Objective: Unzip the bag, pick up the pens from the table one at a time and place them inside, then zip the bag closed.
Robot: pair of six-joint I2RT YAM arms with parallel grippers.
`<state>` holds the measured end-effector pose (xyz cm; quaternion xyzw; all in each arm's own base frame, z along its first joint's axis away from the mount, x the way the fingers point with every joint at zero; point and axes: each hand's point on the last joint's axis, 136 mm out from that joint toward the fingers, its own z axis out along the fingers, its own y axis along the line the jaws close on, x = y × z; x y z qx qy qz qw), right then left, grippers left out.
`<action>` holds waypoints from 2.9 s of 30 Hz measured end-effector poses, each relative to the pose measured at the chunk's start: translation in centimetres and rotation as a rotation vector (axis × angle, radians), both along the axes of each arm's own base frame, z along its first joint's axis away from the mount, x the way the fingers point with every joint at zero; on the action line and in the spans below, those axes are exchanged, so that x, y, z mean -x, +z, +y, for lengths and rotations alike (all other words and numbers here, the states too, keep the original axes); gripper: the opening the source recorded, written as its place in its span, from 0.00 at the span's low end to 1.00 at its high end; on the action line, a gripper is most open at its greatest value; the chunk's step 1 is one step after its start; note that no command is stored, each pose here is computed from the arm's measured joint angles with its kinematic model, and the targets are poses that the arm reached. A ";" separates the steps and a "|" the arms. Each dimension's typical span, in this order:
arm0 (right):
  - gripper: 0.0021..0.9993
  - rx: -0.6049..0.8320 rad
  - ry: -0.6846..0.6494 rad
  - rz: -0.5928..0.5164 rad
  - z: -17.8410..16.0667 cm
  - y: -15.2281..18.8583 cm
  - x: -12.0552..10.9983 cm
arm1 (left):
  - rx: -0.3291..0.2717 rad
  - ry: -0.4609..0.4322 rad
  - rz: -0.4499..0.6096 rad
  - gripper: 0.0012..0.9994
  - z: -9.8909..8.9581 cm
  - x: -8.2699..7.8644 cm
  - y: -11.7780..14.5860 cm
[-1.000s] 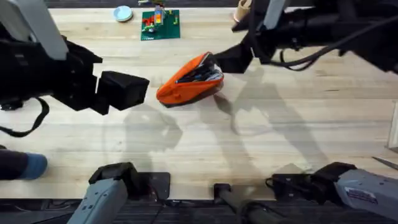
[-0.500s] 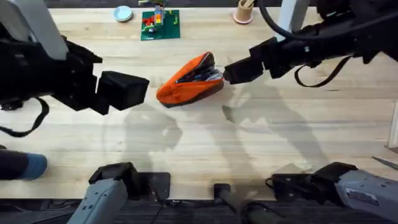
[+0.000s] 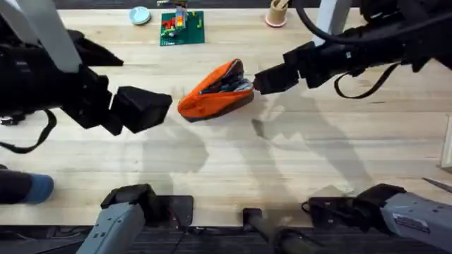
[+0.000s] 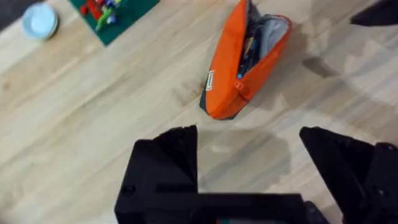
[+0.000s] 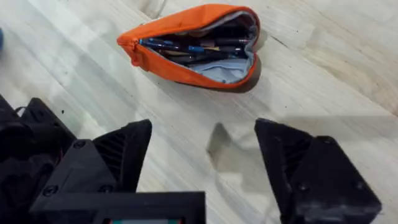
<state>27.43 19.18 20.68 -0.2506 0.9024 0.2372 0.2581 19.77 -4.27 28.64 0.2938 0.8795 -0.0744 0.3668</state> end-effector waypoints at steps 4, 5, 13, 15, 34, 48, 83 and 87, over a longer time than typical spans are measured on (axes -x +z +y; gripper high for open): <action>1.00 0.000 0.000 0.000 0.0 0.0 0.0 | -0.024 -0.078 -0.034 0.99 -0.5 0.1 0.2; 1.00 0.000 0.000 0.000 0.0 0.0 0.0 | -0.029 -0.093 -0.041 0.99 -0.6 0.1 0.2; 1.00 -0.003 0.000 -0.006 0.0 0.1 -0.1 | -0.078 -0.184 -0.049 0.99 -0.9 0.8 -0.2; 1.00 -0.004 0.000 -0.008 0.1 0.1 -0.2 | -0.094 -0.219 -0.040 0.99 -1.1 1.3 -0.5; 1.00 -0.023 -0.005 -0.054 0.4 0.9 -1.1 | -0.040 -0.314 -0.031 0.99 0.7 0.8 -4.0; 1.00 -0.035 -0.019 -0.039 0.7 0.9 -0.9 | 0.146 -0.291 0.001 0.99 2.3 -1.7 -7.4; 1.00 -0.228 -0.222 0.423 11.4 -1.4 5.0 | 0.197 -0.349 0.054 0.99 3.4 -3.8 -10.3; 1.00 -0.208 -0.219 0.442 12.2 -2.7 4.8 | 0.197 -0.349 0.054 0.99 3.4 -3.8 -10.3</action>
